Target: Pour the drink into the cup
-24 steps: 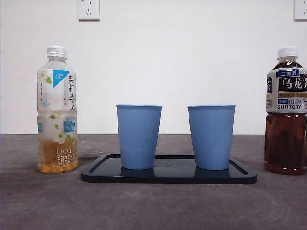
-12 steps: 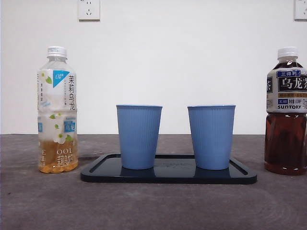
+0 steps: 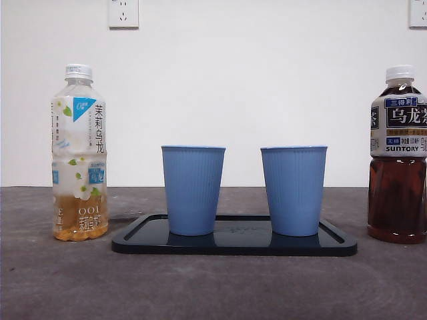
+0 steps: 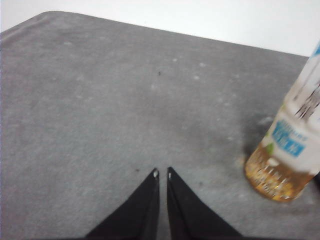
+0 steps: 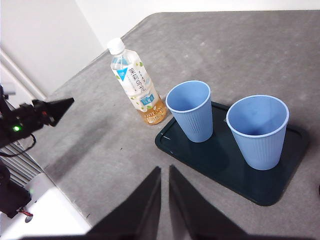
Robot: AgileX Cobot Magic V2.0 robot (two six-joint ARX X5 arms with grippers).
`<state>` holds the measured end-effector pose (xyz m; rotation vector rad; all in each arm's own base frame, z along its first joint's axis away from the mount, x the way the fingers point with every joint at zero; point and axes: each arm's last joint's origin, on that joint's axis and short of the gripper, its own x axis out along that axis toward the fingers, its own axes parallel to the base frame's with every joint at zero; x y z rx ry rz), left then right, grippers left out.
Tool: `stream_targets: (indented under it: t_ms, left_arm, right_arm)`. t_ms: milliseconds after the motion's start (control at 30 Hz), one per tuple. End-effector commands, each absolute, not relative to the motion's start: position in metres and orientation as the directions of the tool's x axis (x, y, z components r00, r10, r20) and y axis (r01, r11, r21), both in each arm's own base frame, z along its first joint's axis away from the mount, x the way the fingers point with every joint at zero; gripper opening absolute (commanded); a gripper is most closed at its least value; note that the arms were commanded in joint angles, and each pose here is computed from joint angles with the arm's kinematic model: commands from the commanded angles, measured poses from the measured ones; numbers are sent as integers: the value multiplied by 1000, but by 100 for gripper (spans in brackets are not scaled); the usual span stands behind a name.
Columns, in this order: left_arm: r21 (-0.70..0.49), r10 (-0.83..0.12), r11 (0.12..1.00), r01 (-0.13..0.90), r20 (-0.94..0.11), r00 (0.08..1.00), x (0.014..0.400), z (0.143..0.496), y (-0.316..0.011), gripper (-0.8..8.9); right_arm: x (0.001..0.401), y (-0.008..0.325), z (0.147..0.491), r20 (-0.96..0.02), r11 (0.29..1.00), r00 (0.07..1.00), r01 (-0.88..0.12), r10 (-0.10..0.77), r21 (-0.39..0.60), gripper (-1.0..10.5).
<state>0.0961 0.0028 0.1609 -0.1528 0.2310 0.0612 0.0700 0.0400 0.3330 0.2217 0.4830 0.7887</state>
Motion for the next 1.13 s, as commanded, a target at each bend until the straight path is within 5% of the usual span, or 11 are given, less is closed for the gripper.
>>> stream_targets:
  t_ms: [33, 967, 1133]
  left_arm:
    - [-91, 50, 993, -68, -184, 982, 96, 156, 4, 24]
    - [-45, 50, 997, -59, -180, 982, 96, 149, 4, 24]
    - [-44, 51, 997, -59, -180, 982, 96, 149, 4, 24]
  right_arm:
    - [69, 40, 339, -311, 681, 606, -639, 733, 359, 24]
    - [69, 40, 339, -309, 683, 609, -639, 730, 354, 24]
    - [63, 25, 328, -289, 843, 794, -527, 534, 109, 24]
